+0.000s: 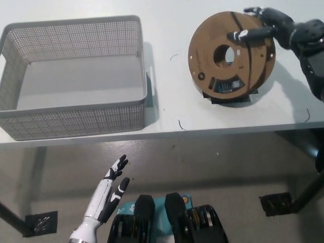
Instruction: Use the right hand to pick up a 3d printing filament and place it into a container on the left side
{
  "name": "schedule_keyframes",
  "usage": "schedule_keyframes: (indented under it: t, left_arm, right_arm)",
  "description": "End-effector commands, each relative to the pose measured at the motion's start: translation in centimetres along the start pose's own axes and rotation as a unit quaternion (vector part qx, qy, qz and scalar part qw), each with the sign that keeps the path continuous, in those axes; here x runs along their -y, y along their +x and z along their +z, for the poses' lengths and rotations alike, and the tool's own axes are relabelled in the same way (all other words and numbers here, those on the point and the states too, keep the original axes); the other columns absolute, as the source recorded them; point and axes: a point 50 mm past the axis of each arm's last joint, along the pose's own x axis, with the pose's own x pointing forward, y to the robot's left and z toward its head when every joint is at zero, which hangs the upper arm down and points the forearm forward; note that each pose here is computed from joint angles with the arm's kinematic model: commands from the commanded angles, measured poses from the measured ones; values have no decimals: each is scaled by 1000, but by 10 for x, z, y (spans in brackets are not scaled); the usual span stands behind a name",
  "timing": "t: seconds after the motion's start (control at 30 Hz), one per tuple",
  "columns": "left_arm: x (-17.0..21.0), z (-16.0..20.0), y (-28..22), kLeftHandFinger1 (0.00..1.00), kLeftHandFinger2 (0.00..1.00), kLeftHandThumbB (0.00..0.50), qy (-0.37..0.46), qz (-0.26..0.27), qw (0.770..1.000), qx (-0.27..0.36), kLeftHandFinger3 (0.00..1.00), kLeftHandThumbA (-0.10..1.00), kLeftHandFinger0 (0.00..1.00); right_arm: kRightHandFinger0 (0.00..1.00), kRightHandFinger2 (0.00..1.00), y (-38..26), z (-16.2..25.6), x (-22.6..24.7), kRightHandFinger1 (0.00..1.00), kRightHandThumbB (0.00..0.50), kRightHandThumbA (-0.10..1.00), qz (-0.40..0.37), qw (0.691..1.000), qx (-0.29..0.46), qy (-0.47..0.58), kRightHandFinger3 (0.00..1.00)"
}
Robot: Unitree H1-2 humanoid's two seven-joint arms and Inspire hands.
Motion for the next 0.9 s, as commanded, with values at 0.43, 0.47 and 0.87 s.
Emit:
schedule_keyframes:
  t: [0.43, 0.47, 0.87]
  left_arm:
    - [-3, 9, 6, 1000, 1000, 163, 7, 2, 999, 35, 1000, 1000, 1000]
    - [-3, 9, 6, 1000, 1000, 164, 8, 1, 999, 35, 1000, 1000, 1000]
    - [-2, 8, 5, 1000, 1000, 127, 12, -2, 999, 33, 1000, 1000, 1000]
  right_arm:
    - [0, 596, 3, -16, -15, 141, 97, -100, -1, 895, 8, 447, 1000]
    - [0, 570, 4, -14, -16, 127, 95, -100, -1, 891, 11, 454, 1000]
    - [0, 691, 3, 53, -18, 152, 122, -100, 68, 780, 76, 618, 1000]
